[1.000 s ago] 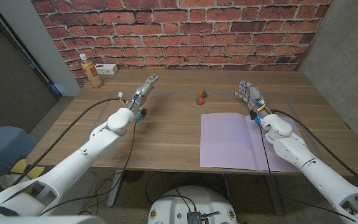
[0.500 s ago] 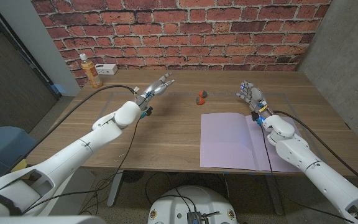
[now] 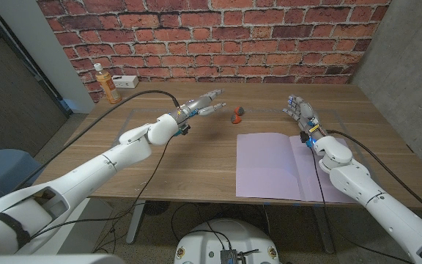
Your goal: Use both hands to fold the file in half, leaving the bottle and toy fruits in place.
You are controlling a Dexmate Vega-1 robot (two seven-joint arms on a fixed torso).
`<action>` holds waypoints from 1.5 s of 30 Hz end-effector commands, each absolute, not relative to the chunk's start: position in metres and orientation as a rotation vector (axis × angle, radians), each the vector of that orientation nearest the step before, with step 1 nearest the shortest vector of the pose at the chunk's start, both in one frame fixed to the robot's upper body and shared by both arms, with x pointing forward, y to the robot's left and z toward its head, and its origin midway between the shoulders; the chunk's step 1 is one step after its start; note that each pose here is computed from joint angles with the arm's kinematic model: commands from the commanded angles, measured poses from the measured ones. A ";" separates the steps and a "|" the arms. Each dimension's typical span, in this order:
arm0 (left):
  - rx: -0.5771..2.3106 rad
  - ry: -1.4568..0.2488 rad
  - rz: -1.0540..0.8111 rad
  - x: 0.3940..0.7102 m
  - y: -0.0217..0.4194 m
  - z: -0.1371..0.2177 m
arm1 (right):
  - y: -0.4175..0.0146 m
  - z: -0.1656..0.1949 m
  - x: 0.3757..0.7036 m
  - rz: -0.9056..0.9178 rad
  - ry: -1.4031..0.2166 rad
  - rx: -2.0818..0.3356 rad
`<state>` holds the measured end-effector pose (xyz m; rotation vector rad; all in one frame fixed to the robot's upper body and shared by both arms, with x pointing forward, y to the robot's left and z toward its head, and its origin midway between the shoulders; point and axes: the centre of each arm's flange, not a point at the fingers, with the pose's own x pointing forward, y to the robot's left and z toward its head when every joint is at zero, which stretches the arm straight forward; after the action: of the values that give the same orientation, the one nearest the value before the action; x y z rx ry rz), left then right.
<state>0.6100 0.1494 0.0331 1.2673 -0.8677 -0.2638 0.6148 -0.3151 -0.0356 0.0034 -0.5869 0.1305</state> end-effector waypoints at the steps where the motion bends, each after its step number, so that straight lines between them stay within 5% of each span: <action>1: 1.442 -0.996 -0.347 0.595 0.107 0.031 | -0.324 -0.034 0.605 0.090 -0.602 -0.023; 45: 1.708 -1.173 -0.698 0.561 0.039 -0.016 | -0.372 -0.043 0.553 -0.175 -0.594 -0.142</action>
<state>0.5609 0.0488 -0.0015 1.6690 -1.1750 -0.6229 0.5718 -0.3540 -0.0415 -0.0949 -0.6016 -0.0585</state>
